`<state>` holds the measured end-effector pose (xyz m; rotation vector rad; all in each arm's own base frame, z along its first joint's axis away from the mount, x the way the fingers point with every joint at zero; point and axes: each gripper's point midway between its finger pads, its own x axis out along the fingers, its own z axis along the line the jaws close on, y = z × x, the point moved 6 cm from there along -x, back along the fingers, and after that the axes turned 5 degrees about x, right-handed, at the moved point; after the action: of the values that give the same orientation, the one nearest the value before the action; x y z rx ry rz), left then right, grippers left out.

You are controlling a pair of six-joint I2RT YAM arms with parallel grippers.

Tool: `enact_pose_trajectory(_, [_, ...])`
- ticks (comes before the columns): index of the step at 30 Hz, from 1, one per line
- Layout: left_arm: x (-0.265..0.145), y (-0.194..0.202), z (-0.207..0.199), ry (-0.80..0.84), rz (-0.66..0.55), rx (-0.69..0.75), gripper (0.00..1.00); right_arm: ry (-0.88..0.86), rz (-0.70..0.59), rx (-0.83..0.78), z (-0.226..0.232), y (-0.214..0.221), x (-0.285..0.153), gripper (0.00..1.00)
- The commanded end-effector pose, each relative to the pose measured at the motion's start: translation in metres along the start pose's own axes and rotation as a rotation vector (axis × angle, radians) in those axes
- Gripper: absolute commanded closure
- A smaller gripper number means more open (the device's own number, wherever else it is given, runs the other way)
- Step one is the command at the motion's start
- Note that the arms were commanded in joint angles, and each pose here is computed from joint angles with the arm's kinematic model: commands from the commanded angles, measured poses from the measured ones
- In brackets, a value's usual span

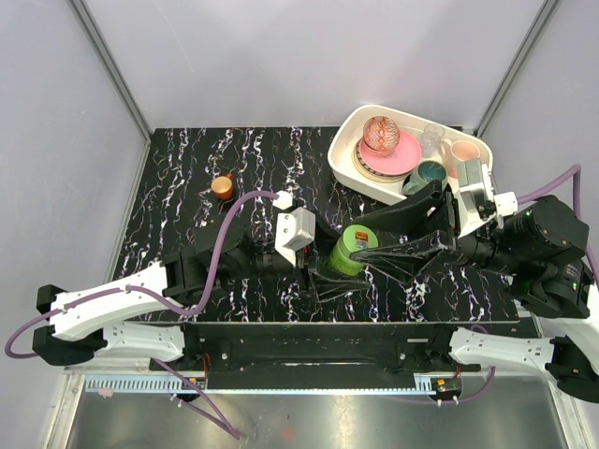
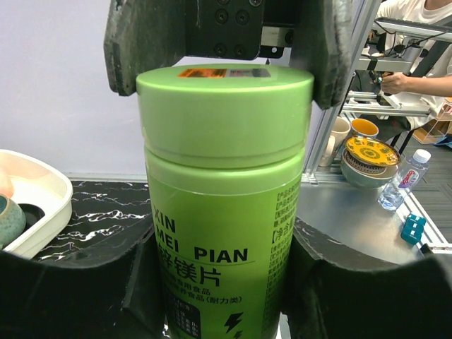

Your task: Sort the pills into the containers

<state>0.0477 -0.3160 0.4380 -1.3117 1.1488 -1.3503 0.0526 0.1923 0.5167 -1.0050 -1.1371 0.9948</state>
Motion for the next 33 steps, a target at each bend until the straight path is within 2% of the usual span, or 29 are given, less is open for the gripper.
enact_pose_trajectory(1, [-0.009,-0.047,-0.005,0.005,-0.169,0.047,1.00,-0.037,0.003,0.014,0.003,0.002,0.005,0.46])
enact_pose_trajectory(5, [-0.011,-0.050,-0.005,0.000,-0.182,0.050,1.00,-0.038,0.011,0.023,0.003,0.005,0.006,0.41])
enact_pose_trajectory(26, [-0.012,-0.049,-0.003,-0.021,-0.193,0.048,1.00,-0.081,0.041,0.055,0.008,0.012,0.006,0.38])
enact_pose_trajectory(29, [-0.013,-0.050,-0.003,-0.020,-0.196,0.047,1.00,-0.079,0.044,0.054,0.007,0.013,0.006,0.33])
enact_pose_trajectory(33, [-0.014,-0.051,-0.003,-0.022,-0.199,0.048,1.00,-0.086,0.048,0.059,0.008,0.014,0.006,0.33])
